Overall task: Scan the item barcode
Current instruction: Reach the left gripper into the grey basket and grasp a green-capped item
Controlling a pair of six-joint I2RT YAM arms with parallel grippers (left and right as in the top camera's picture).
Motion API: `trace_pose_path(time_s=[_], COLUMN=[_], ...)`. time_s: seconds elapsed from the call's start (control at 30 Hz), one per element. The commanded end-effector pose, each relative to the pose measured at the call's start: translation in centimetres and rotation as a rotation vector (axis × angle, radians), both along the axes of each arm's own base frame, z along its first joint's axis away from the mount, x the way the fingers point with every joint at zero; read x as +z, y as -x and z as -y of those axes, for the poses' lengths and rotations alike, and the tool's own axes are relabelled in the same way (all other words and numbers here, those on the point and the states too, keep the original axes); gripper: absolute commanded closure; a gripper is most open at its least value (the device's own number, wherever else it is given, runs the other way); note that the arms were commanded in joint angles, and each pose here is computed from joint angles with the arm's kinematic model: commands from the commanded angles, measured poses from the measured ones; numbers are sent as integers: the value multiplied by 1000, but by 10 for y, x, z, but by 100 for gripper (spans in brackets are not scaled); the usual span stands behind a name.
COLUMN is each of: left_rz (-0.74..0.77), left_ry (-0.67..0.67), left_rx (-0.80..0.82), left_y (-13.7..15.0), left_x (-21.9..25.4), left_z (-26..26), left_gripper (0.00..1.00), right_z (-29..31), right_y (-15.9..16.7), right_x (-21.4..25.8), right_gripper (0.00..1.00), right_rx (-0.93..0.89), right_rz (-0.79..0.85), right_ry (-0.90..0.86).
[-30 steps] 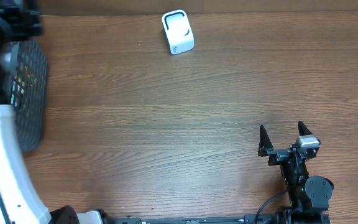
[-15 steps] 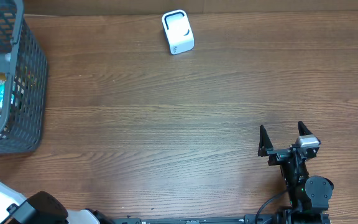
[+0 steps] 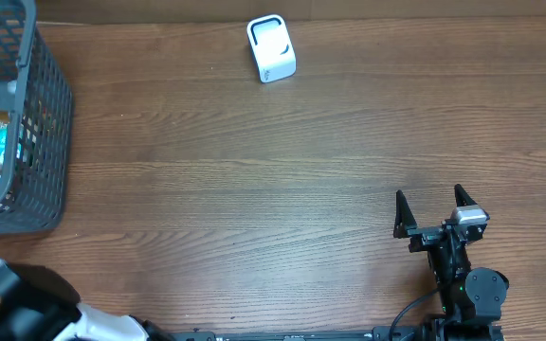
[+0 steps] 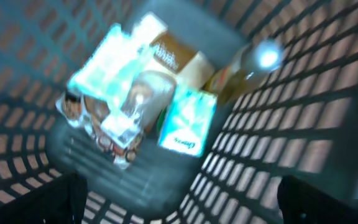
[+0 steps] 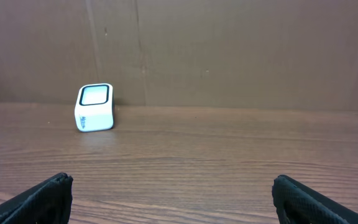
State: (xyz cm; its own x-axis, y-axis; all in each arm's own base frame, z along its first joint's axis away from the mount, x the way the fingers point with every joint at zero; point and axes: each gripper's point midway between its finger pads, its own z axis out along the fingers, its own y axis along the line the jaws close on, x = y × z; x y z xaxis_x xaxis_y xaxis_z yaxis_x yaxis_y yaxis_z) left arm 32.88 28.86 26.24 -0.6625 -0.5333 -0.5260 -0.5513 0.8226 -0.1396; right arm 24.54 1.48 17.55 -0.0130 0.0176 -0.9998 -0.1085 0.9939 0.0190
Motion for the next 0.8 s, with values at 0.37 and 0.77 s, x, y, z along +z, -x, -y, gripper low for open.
trace_pose_path(time_s=[0.37,0.77], left_rz=[-161,-344], left_ry=[71,85], left_rx=[-103,-181], left_y=[-18,-30], left_x=[-75,-135], left_z=[-7,6], left_gripper=[0,0], right_z=[2,2], right_y=[0,0], right_x=[-3,-3], right_gripper=[0,0], right_rx=[-12,-13], right_rz=[1,1], right_ry=[1,1])
